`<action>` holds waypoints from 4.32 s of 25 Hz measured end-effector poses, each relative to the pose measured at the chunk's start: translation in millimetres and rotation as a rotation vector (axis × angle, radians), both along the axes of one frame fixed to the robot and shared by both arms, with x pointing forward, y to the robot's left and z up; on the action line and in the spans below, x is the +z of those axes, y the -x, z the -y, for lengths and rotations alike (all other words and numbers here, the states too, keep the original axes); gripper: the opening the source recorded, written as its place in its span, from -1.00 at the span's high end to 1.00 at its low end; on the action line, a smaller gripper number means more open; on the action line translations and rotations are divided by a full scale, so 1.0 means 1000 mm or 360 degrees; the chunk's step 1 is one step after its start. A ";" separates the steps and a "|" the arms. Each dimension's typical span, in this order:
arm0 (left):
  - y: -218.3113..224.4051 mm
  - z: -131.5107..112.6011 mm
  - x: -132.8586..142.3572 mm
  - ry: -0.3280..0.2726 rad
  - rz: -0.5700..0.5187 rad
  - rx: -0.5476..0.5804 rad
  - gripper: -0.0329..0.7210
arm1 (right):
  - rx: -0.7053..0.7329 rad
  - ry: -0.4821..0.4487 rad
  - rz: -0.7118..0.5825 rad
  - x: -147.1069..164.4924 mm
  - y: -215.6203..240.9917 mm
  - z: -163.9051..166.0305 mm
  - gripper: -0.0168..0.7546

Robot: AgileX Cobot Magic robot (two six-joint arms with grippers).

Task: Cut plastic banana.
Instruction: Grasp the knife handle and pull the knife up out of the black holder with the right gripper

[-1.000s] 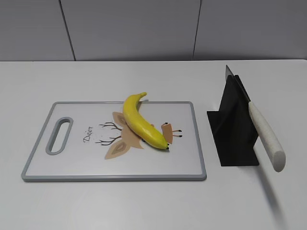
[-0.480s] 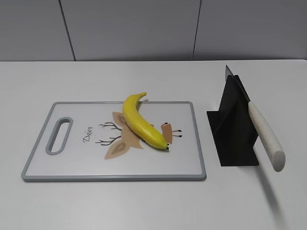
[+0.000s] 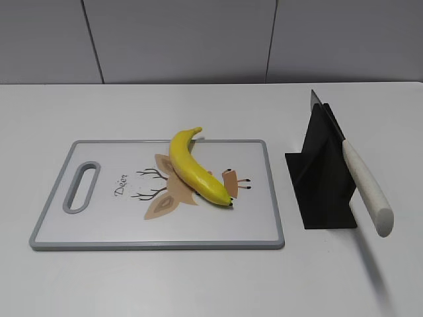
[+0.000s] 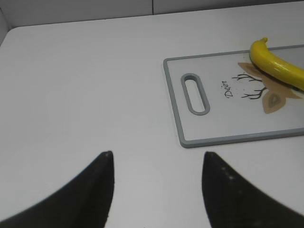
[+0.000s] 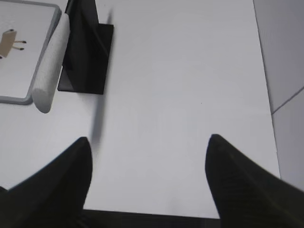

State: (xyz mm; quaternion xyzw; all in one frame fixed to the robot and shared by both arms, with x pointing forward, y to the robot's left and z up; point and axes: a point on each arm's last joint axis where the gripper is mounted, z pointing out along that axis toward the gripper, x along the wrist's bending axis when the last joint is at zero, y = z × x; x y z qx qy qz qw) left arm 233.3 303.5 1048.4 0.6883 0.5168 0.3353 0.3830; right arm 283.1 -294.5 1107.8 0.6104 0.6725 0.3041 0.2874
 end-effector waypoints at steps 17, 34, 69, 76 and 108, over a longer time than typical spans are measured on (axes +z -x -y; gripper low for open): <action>0.000 0.000 0.000 0.0000 0.0000 0.0000 -0.61 | 0.0097 -0.0159 -0.0636 0.006 -0.099 -0.017 -0.54; 0.000 0.000 0.000 0.0000 0.0000 0.0000 -0.61 | 0.0258 -0.0136 -0.0961 -0.015 -0.168 -0.069 -0.40; 0.000 0.000 0.000 0.0000 0.0000 0.0000 -0.61 | 0.0103 0.0121 -0.1299 -0.122 -0.226 -0.121 0.44; 0.000 0.000 0.000 0.0001 0.0000 -0.0001 -0.61 | 0.0087 0.0108 -0.1290 -0.120 -0.226 -0.121 0.44; -0.004 0.002 0.007 -0.0017 0.0014 -0.0029 -0.61 | 0.1005 0.0365 -0.0668 -0.009 -0.200 -0.117 0.49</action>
